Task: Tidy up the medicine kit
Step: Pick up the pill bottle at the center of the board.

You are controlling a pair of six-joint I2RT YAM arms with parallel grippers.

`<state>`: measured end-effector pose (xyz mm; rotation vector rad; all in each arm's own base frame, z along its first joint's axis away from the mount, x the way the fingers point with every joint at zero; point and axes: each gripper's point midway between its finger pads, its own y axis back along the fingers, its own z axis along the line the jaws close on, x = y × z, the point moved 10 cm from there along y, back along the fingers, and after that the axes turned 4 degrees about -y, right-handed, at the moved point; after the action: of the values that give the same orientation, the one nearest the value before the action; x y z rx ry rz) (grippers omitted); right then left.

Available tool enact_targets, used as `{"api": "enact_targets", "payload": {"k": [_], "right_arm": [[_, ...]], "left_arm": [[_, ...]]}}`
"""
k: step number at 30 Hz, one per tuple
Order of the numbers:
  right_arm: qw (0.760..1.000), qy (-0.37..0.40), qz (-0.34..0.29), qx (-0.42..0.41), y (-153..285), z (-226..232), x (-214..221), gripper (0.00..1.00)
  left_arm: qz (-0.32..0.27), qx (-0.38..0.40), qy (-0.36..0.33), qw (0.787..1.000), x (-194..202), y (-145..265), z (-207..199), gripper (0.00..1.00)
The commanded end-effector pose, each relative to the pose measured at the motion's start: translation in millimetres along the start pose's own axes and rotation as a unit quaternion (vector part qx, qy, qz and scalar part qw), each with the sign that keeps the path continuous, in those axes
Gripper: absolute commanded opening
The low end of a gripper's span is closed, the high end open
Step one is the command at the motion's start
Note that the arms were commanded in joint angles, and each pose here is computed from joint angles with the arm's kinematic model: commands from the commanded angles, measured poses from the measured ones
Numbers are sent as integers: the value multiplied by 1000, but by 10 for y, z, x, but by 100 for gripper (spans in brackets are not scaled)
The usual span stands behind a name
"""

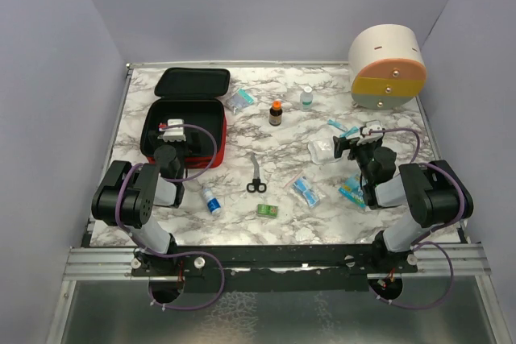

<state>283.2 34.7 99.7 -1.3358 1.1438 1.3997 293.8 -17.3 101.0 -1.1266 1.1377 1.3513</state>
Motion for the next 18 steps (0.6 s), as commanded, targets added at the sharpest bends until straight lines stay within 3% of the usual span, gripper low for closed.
{"api": "enact_targets", "payload": {"k": [1,15,18], "right_arm": [[1000,2,-4,4,-39,-5,-18,100],[1000,0,-1,3,-35,-2,-21,100],[1000,0,-3,2,-37,0,-21,100]], "left_arm": [[43,13,-14,999,148,46,-34,99],[37,1,-13,999,70,51,-10,99],[30,28,-23,999,-21,122,-18,99]]}}
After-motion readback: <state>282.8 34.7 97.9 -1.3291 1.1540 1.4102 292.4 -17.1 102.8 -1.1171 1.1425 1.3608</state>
